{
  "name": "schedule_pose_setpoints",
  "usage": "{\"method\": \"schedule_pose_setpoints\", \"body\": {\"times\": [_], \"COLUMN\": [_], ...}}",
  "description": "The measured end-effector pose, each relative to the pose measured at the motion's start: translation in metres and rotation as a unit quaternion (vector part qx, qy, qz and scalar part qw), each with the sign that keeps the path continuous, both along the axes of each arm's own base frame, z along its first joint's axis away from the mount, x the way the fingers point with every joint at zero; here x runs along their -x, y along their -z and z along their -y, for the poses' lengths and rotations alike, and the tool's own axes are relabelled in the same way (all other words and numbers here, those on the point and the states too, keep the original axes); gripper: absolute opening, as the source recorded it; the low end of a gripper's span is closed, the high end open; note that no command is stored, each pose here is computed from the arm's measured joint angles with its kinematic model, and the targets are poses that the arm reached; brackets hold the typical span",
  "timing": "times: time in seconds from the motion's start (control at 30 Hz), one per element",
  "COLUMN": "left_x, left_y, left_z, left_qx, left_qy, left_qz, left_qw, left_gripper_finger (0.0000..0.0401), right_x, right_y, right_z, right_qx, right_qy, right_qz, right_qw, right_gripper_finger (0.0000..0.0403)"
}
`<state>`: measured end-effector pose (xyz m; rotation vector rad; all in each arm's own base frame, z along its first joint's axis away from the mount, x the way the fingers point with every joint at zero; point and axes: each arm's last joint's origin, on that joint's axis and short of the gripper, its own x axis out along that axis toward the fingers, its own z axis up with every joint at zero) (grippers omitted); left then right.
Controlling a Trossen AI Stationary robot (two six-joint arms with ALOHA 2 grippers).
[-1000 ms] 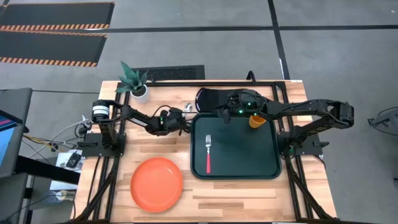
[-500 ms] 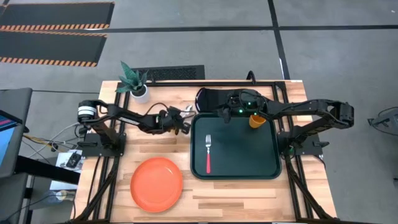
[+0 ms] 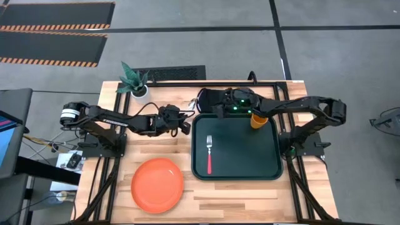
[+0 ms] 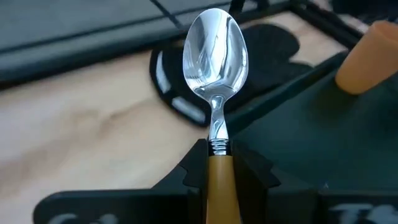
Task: Pick and place plate/cup/fork/spoon on tray
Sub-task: Put the yellow spoon to the left of the pink fork on the green serving tray
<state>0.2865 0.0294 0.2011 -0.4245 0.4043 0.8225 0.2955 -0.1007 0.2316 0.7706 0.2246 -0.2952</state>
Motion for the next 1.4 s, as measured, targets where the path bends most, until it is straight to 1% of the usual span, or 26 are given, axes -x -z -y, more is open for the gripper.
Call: {"method": "schedule_pose_setpoints", "body": {"times": [0.1, 0.23, 0.33, 0.5, 0.67, 0.83, 0.97, 1.13, 1.4], "left_x": [-0.005, -0.007, -0.008, -0.008, -0.009, -0.009, -0.009, -0.009, -0.009], "left_y": [-0.016, -0.028, -0.034, -0.035, -0.035, -0.035, -0.035, -0.035, -0.035], "left_z": [0.002, 0.002, 0.001, 0.006, 0.010, 0.011, 0.011, 0.011, 0.011], "left_qx": [-0.028, -0.049, -0.052, -0.058, -0.076, -0.082, -0.082, -0.081, -0.081], "left_qy": [-0.009, -0.034, -0.042, -0.028, -0.001, 0.006, 0.006, 0.004, 0.002], "left_qz": [-0.013, -0.032, -0.047, -0.056, -0.078, -0.083, -0.083, -0.081, -0.080], "left_qw": [1.000, 0.998, 0.997, 0.996, 0.994, 0.993, 0.993, 0.993, 0.993], "left_gripper_finger": [0.0033, 0.0033, 0.0033, 0.0033, 0.0033, 0.0033, 0.0033, 0.0033, 0.0033], "right_x": [-0.017, -0.033, -0.039, -0.047, -0.054, -0.062, -0.063, -0.061, -0.056], "right_y": [-0.005, -0.010, -0.016, -0.021, -0.016, -0.004, -0.001, -0.003, -0.004], "right_z": [0.005, 0.012, 0.015, 0.026, 0.033, 0.033, 0.033, 0.038, 0.049], "right_qx": [0.014, 0.022, 0.036, 0.055, 0.044, 0.028, 0.027, 0.053, 0.054], "right_qy": [-0.004, -0.004, 0.002, 0.006, -0.016, -0.028, -0.027, -0.012, -0.004], "right_qz": [0.003, 0.009, 0.016, 0.020, 0.013, -0.007, -0.012, -0.013, -0.010], "right_qw": [1.000, 1.000, 0.999, 0.998, 0.999, 0.999, 0.999, 0.998, 0.998], "right_gripper_finger": [0.0224, 0.0224, 0.0224, 0.0224, 0.0224, 0.0224, 0.0222, 0.0208, 0.0190]}}
